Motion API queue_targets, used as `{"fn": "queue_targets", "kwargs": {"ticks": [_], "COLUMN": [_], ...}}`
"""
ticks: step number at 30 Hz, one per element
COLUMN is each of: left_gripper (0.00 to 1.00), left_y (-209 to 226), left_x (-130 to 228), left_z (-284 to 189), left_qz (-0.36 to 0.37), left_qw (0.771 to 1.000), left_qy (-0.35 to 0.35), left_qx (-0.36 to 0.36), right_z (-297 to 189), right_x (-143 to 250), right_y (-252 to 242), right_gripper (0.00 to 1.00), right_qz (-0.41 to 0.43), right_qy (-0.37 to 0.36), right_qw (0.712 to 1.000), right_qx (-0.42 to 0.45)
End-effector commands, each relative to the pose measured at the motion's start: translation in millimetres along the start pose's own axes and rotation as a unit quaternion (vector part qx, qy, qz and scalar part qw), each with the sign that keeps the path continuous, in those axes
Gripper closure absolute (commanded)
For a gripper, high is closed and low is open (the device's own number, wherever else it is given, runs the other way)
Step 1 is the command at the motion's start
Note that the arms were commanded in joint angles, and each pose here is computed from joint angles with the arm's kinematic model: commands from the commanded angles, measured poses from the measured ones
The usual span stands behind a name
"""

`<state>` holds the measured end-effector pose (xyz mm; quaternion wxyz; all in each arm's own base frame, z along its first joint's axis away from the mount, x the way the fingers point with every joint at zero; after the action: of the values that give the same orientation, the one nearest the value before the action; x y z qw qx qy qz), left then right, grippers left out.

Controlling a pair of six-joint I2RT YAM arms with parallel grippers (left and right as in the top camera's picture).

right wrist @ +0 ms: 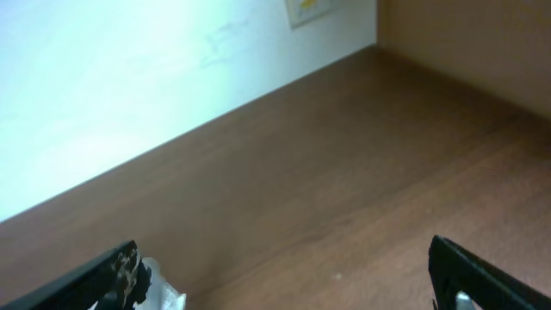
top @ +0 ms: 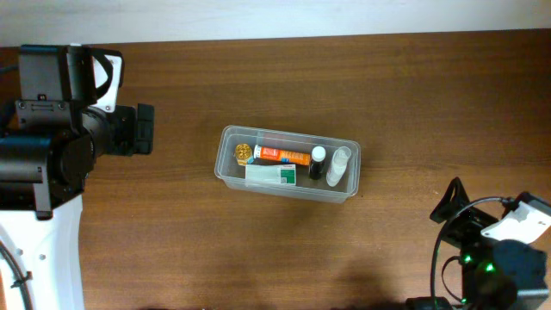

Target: Pack container

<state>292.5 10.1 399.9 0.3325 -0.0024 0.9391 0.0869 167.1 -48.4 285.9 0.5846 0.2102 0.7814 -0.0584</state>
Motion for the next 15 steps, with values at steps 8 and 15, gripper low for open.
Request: {"fn": "queue_targets", "kwargs": {"ticks": [8, 15], "left_gripper": [0.0, 0.0], "left_y": [1, 1], "left_x": [0, 0], "left_z": [0, 0], "left_qz": [-0.008, -0.008], "left_qw": [1.0, 1.0], "left_qy": [-0.001, -0.001], "left_qx": [0.001, 0.001], "right_z": [26, 38], "right_x": [86, 119], "right_y": [-14, -18], "right_gripper": [0.02, 0.02], "right_qz": [-0.005, -0.011], "right_qy": [0.01, 0.029], "right_qw": [1.0, 1.0], "right_qx": [-0.001, 0.001]}}
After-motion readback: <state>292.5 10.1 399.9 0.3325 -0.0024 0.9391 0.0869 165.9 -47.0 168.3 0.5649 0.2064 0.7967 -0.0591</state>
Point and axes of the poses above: each gripper's point midway between its finger pads, its own z axis out along the fingers, its own y axis along the line the jaws close on, x = y × z, the point moved 3 cm from there along -z, back along the fingers, and after that the axes turned 6 degrees about -z, right-handed, at the moved point
